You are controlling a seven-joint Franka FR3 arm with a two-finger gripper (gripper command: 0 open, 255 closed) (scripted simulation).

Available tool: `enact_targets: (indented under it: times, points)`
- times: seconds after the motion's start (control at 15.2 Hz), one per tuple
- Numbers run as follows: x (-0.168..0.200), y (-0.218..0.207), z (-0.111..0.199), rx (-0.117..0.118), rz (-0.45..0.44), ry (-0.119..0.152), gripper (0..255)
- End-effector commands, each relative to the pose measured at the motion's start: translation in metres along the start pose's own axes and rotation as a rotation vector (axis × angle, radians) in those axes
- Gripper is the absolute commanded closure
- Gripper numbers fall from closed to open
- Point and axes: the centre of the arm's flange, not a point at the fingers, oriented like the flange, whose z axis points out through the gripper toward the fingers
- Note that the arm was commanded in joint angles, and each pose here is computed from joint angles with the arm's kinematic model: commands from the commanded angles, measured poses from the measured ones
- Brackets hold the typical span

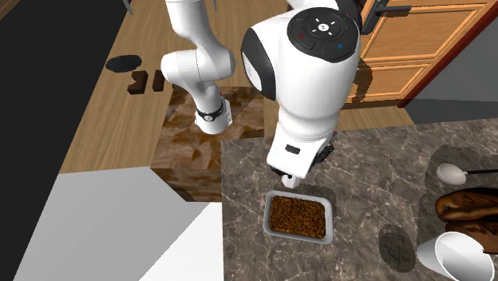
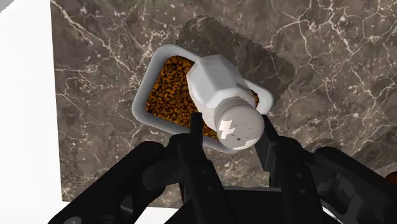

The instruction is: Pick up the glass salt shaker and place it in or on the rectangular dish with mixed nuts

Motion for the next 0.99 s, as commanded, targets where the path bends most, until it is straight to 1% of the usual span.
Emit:
enact_targets:
  times: [0.0, 0.33, 0.92]
  points:
    - [0.025, -0.002, -0.001, 0.000, 0.000, 0.000, 255]
    - [0.089, -0.013, -0.006, 0.000, 0.000, 0.000, 255]
    - [0.086, -0.007, 0.042, 0.000, 0.000, 0.000, 255]
